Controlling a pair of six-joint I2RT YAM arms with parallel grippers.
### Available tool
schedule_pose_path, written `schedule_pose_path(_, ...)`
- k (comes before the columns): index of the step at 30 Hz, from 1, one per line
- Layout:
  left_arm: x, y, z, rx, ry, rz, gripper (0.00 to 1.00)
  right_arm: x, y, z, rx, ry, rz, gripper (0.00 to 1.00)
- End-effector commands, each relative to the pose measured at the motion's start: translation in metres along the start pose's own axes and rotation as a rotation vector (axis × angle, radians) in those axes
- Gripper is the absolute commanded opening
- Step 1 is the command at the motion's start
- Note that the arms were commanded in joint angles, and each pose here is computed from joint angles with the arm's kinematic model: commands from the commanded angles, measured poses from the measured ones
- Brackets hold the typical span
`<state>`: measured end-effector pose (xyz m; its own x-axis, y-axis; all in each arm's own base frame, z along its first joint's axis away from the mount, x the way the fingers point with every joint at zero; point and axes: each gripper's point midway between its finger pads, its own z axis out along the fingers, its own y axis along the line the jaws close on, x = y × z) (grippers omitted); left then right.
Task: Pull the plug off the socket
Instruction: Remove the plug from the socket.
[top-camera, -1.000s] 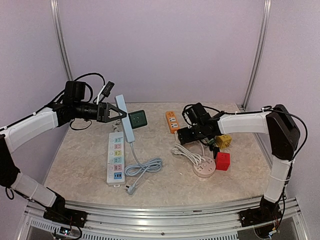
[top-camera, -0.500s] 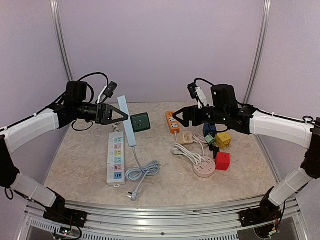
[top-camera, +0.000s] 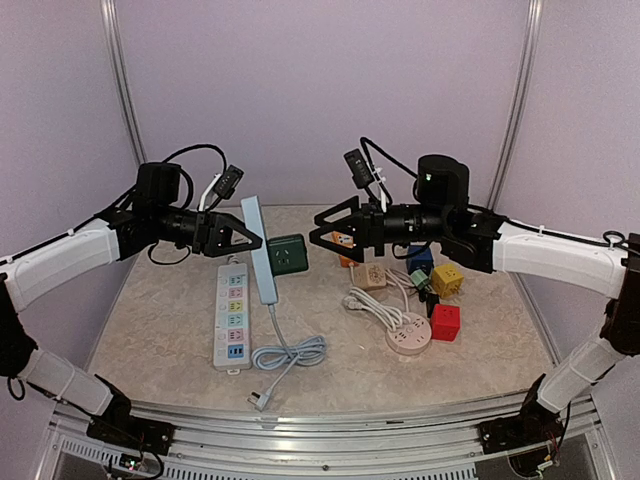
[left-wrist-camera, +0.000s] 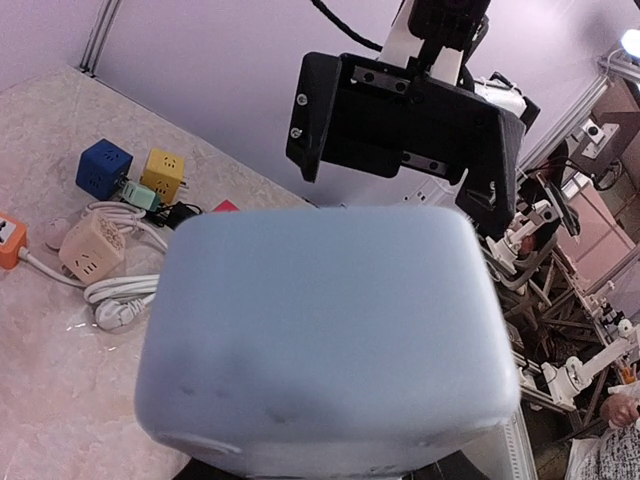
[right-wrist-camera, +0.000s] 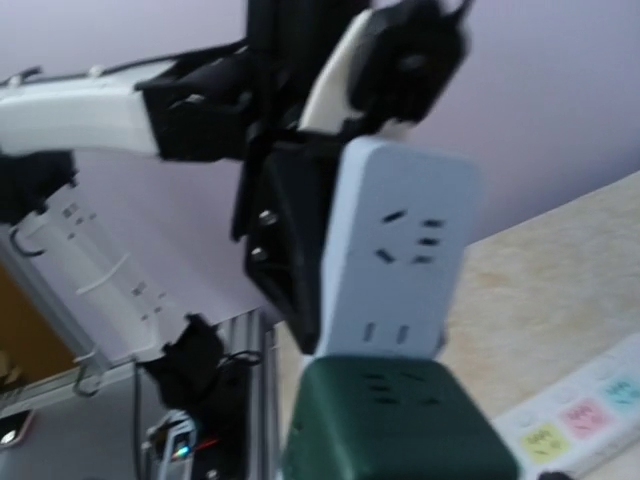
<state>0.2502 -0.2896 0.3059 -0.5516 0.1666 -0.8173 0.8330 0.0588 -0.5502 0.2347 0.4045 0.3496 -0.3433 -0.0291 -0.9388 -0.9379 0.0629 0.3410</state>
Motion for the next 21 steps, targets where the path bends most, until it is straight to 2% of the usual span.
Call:
schedule_pose_path(1,-0.012,-0.033,-0.003,0.099,-0.022,0.109,0.0,0.009,0.007,0.014,-0.08,0.034,0.012,0.93)
schedule_pose_path(8,-0.011,-0.05,-0.004,0.161,-0.021,0.137,0.0,0.023,-0.005,0.025,-0.08,0.052,0.057,0.95)
schedule_pose_path(10,-0.01,-0.052,-0.004,0.169,-0.018,0.139,0.0,0.026,-0.003,0.029,-0.102,0.06,0.069,0.99)
schedule_pose_path(21,-0.009,-0.051,-0.002,0.175,-0.013,0.133,0.0,0.032,0.019,0.042,-0.219,0.099,0.083,1.0)
